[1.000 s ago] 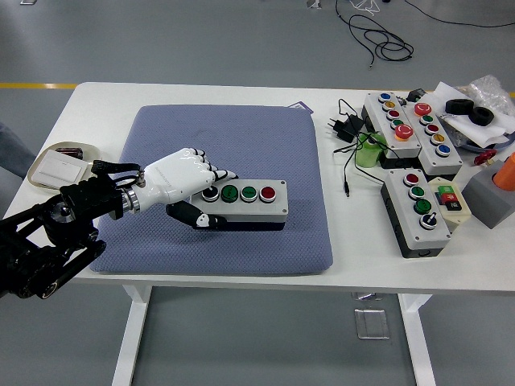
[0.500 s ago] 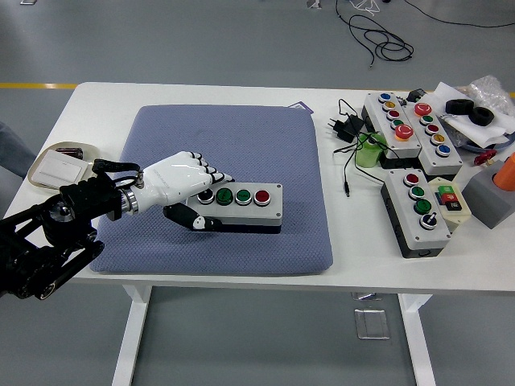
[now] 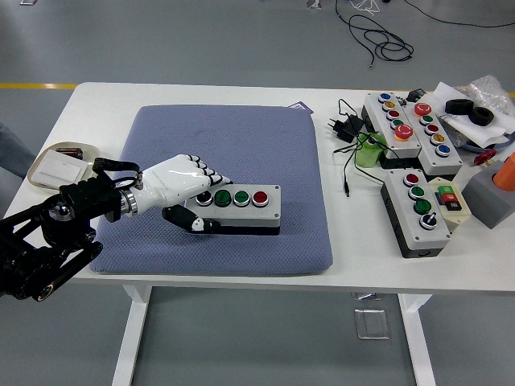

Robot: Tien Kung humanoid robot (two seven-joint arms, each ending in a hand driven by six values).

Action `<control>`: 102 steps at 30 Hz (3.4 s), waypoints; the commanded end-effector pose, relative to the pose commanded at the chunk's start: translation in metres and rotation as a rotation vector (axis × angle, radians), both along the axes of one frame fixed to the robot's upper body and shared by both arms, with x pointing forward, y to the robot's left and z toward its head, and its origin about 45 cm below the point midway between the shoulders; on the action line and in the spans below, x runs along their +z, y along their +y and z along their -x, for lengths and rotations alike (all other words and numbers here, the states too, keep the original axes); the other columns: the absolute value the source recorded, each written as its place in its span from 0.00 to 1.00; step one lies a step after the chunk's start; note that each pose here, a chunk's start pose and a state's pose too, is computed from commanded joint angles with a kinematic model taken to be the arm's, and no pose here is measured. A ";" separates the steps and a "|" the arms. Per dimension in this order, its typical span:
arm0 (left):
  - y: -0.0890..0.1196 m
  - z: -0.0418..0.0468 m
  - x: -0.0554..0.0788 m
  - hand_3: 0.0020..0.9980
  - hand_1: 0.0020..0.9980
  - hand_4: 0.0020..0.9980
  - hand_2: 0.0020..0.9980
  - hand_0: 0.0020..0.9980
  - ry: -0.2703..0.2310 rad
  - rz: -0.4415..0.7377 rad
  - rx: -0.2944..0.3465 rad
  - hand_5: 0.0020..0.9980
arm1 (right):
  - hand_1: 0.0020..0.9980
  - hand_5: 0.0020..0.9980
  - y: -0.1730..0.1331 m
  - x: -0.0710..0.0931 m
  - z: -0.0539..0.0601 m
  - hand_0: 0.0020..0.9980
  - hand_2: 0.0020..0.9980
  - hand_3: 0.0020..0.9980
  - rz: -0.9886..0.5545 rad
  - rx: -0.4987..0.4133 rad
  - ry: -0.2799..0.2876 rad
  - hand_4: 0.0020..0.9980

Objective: Pick up the button,place it on the desk,press the button,press the button

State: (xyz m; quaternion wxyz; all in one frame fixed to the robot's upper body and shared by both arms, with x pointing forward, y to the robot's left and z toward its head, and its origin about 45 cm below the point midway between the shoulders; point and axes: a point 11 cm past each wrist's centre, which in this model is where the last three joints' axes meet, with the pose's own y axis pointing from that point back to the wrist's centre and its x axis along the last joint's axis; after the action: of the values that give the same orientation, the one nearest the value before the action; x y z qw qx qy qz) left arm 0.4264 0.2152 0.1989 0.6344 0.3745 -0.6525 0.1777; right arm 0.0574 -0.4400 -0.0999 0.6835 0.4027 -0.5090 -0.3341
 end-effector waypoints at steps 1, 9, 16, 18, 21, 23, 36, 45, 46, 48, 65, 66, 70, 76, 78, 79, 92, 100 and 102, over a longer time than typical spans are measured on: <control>0.001 -0.0004 0.000 0.75 0.75 0.49 0.83 0.73 0.000 0.001 0.003 0.03 | 0.48 0.22 0.000 0.000 0.000 0.64 0.62 0.56 0.000 0.000 0.000 0.30; 0.001 -0.0004 0.002 0.77 0.82 0.54 0.87 0.80 -0.001 0.005 0.001 0.06 | 0.48 0.22 0.000 0.000 0.001 0.64 0.62 0.56 0.000 -0.001 0.001 0.30; -0.001 0.0008 0.001 0.79 0.83 0.98 0.88 0.84 0.007 0.003 -0.005 0.52 | 0.48 0.22 0.000 0.000 0.002 0.64 0.62 0.56 -0.001 -0.004 0.002 0.30; -0.001 0.0009 0.001 0.79 0.83 0.98 0.88 0.84 0.008 0.004 -0.005 0.52 | 0.48 0.22 0.000 0.000 0.002 0.64 0.62 0.56 -0.001 -0.004 0.003 0.30; -0.001 0.0005 0.001 0.81 0.85 1.00 0.89 0.88 0.010 0.003 -0.003 0.66 | 0.48 0.22 0.000 0.000 0.003 0.64 0.62 0.56 -0.001 -0.004 0.004 0.30; -0.001 0.0004 0.000 0.81 0.85 1.00 0.89 0.88 0.014 0.001 0.000 0.66 | 0.48 0.22 0.000 0.000 0.003 0.64 0.62 0.56 0.000 -0.004 0.005 0.30; 0.006 -0.0002 -0.004 0.97 0.92 1.00 0.97 0.93 0.043 -0.003 0.032 0.75 | 0.48 0.22 0.000 0.000 0.004 0.64 0.62 0.56 0.000 -0.005 0.005 0.30; 0.003 -0.0026 0.012 1.00 0.96 1.00 1.00 0.97 0.016 0.098 0.048 0.77 | 0.48 0.22 0.000 0.000 0.003 0.64 0.62 0.56 -0.001 -0.003 0.003 0.30; 0.003 -0.0026 0.013 1.00 0.96 1.00 1.00 0.97 0.015 0.107 0.050 0.77 | 0.48 0.22 0.000 0.000 0.003 0.64 0.62 0.56 -0.001 -0.003 0.003 0.30; 0.003 -0.0025 0.017 1.00 0.96 1.00 1.00 0.97 0.013 0.126 0.054 0.77 | 0.48 0.22 0.000 0.000 0.003 0.64 0.62 0.56 -0.001 -0.003 0.003 0.30; -0.034 0.0302 0.097 0.95 0.45 0.94 0.52 0.40 -0.266 0.370 0.006 0.89 | 0.48 0.22 -0.001 0.000 0.002 0.64 0.62 0.56 0.001 -0.005 -0.001 0.30; -0.037 0.0328 0.102 0.95 0.45 0.94 0.52 0.40 -0.283 0.387 0.002 0.89 | 0.48 0.22 -0.001 0.000 0.002 0.64 0.62 0.56 0.001 -0.005 -0.001 0.30; -0.045 0.0404 0.109 0.69 0.05 0.85 0.12 0.08 -0.247 0.438 0.022 1.00 | 0.48 0.22 0.000 0.000 0.001 0.64 0.62 0.56 0.001 -0.003 -0.002 0.30; -0.045 0.0406 0.092 0.68 0.00 0.77 0.04 0.03 -0.051 0.466 0.098 1.00 | 0.48 0.22 0.000 0.000 0.001 0.64 0.62 0.56 0.001 -0.004 -0.003 0.30; -0.045 0.0405 0.082 0.68 0.00 0.77 0.04 0.03 0.021 0.443 0.124 1.00 | 0.48 0.22 -0.001 0.000 0.001 0.64 0.62 0.56 0.001 -0.003 -0.003 0.30; -0.045 0.0410 0.077 0.68 0.00 0.77 0.04 0.03 0.051 0.425 0.131 1.00 | 0.48 0.22 -0.001 0.000 0.001 0.64 0.62 0.56 0.001 -0.003 -0.003 0.30; -0.044 0.0434 0.050 0.69 0.00 0.68 0.01 0.03 0.161 0.312 0.173 1.00 | 0.48 0.22 -0.001 0.000 0.001 0.64 0.62 0.56 0.001 -0.003 0.000 0.30; -0.046 0.0449 0.041 0.69 0.00 0.67 0.01 0.02 0.181 0.294 0.173 1.00 | 0.48 0.22 -0.001 0.000 0.002 0.64 0.62 0.56 0.001 -0.002 0.002 0.30; -0.046 0.0446 0.037 0.69 0.00 0.67 0.01 0.02 0.186 0.288 0.178 1.00 | 0.48 0.22 -0.001 0.000 0.002 0.64 0.62 0.56 0.002 -0.001 0.003 0.30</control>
State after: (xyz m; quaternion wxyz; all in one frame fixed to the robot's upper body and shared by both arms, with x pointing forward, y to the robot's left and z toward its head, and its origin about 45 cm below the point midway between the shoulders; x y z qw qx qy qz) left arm 0.3818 0.1691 0.2364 0.7208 0.3511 -0.5230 0.2892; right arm 0.0550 -0.4411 -0.0998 0.6844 0.4012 -0.5084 -0.3349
